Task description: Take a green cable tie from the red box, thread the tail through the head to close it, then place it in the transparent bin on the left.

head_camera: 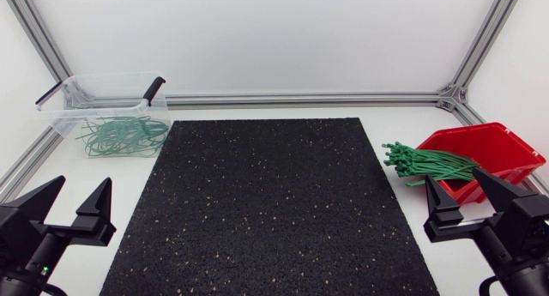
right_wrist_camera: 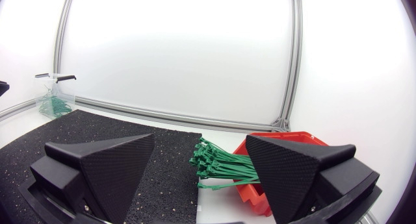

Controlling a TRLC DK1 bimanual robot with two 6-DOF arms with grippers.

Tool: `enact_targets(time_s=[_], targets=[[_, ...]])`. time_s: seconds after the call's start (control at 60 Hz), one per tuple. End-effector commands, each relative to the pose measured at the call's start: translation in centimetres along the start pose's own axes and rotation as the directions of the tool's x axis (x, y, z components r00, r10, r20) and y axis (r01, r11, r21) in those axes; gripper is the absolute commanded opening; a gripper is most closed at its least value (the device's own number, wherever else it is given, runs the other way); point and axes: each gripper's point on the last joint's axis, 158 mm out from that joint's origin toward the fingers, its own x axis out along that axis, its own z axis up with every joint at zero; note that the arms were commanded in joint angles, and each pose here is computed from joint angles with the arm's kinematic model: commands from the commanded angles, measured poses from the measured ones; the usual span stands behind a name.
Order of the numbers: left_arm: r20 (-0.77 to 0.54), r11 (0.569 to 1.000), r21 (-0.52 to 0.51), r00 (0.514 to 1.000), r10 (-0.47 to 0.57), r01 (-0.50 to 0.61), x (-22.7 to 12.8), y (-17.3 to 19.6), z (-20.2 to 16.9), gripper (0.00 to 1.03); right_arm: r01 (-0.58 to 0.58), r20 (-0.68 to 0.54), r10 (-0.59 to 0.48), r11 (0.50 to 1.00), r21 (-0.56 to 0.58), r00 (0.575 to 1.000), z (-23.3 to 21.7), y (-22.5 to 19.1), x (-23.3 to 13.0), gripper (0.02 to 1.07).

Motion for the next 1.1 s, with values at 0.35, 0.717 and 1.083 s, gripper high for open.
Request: enact_targets(time_s=[0.35, 0.717, 1.083], targets=[[-0.043, 1.000, -0.007, 0.999, 0.010, -0.011, 0.2, 0.2, -2.1, 0.99, -0.008, -0.005, 0.008, 1.000, 0.006, 1.000, -0.7, 0.3, 0.1, 1.04], [-0.041, 1.000, -0.007, 0.999, 0.009, -0.009, 0.2, 0.1, -2.1, 0.99, -0.013, 0.000, 0.013, 1.000, 0.005, 1.000, -0.6, 0.4, 0.1, 1.04], [-0.041, 1.000, -0.007, 0.999, 0.006, -0.006, 0.2, 0.0, -2.1, 0.99, 0.003, 0.062, -0.003, 1.000, 0.000, 0.998, 3.6, -0.3, -0.8, 1.04]])
